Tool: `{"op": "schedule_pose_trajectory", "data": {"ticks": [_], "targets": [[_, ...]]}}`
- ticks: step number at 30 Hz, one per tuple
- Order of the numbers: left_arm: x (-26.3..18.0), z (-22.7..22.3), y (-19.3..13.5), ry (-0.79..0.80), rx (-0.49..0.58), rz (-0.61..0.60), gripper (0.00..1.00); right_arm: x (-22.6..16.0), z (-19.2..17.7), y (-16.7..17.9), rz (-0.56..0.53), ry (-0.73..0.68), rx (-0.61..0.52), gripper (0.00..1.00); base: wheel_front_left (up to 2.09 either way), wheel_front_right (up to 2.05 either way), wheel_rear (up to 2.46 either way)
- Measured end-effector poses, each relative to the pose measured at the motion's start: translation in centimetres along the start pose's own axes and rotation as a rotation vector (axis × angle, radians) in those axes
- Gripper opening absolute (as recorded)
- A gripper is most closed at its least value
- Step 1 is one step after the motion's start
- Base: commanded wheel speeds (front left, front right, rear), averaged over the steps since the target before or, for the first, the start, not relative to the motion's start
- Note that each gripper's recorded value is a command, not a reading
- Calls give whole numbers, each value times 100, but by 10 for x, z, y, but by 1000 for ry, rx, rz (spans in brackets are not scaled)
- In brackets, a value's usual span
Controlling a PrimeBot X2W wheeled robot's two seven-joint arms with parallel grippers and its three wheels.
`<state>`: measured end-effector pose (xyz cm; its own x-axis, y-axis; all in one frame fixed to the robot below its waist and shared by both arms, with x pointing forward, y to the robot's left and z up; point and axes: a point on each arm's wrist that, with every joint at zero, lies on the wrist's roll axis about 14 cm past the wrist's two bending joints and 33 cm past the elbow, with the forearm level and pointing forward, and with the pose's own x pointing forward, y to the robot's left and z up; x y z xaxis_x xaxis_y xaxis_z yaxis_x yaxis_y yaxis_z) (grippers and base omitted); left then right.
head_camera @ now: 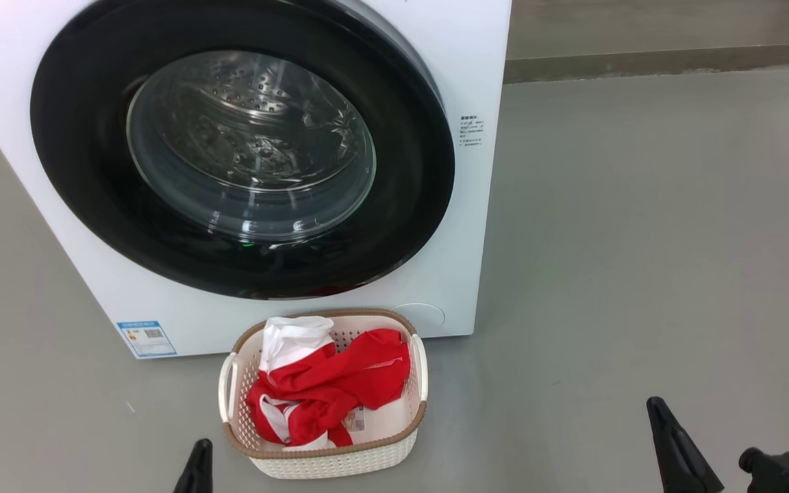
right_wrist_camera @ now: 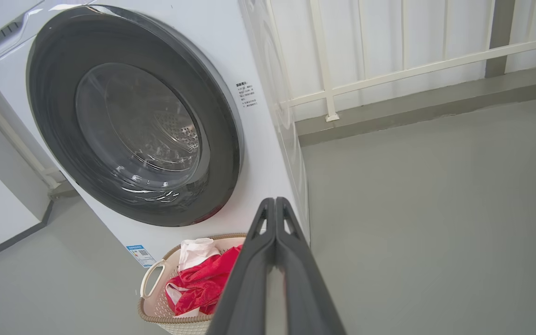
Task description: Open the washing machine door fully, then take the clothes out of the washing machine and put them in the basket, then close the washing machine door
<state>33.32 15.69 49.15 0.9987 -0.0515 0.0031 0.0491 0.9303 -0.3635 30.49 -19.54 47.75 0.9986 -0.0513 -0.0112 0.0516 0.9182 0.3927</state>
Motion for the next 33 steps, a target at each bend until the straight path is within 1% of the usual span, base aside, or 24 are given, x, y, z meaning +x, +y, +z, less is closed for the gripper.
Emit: {"op": "schedule_pose_trajectory", "data": {"ticks": [24,26,33], "targets": [[9,-4,15,35,-266,65,0,16,0,-4,-35,18,265,0,0,0,0],[12,-2,15,32,-303,67,0,17,-1,-6,-43,25,297,0,0,0,0],[15,-3,16,40,-381,72,0,23,1,-7,-51,21,375,0,0,0,0]]}}
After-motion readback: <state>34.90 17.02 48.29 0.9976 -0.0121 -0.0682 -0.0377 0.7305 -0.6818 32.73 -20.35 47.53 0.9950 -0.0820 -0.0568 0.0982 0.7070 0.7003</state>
